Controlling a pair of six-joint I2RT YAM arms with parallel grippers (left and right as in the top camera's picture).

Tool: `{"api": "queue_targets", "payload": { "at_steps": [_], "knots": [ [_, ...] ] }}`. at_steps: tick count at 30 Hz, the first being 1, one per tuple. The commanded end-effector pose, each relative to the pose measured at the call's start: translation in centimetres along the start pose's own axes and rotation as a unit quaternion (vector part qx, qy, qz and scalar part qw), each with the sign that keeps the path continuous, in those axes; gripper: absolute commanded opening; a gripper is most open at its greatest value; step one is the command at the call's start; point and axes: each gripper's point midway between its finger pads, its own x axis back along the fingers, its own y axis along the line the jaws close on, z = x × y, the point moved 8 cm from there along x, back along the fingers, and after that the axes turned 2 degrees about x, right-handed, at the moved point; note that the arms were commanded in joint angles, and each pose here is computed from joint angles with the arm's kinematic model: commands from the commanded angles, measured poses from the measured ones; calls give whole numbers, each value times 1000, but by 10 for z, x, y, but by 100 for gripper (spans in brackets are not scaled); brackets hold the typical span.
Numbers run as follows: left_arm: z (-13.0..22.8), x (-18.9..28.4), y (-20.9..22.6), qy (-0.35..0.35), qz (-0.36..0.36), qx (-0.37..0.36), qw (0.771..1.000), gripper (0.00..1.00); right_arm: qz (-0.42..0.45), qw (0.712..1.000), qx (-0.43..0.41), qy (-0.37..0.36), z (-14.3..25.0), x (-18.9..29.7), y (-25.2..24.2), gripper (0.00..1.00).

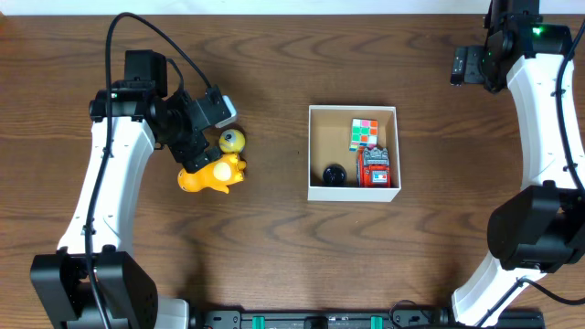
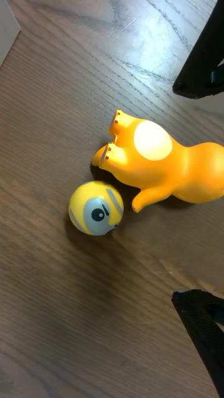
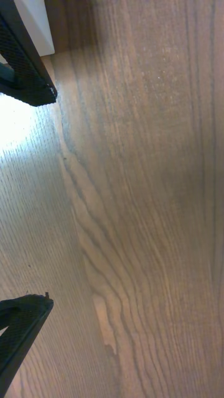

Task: Pack container
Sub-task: 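Lower the left gripper and grasp the orange plush toy's head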

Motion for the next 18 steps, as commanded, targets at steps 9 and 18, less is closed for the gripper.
{"api": "queue_targets", "payload": {
  "at_steps": [9,18],
  "knots": [
    [12,-24,-6,14,42,8,999,98,7,1000,-16,-21,-5,14,-7,99],
    [22,-56,-4,40,86,25,995,98,7,1000,-16,-21,-5,14,-7,99]
  ]
}}
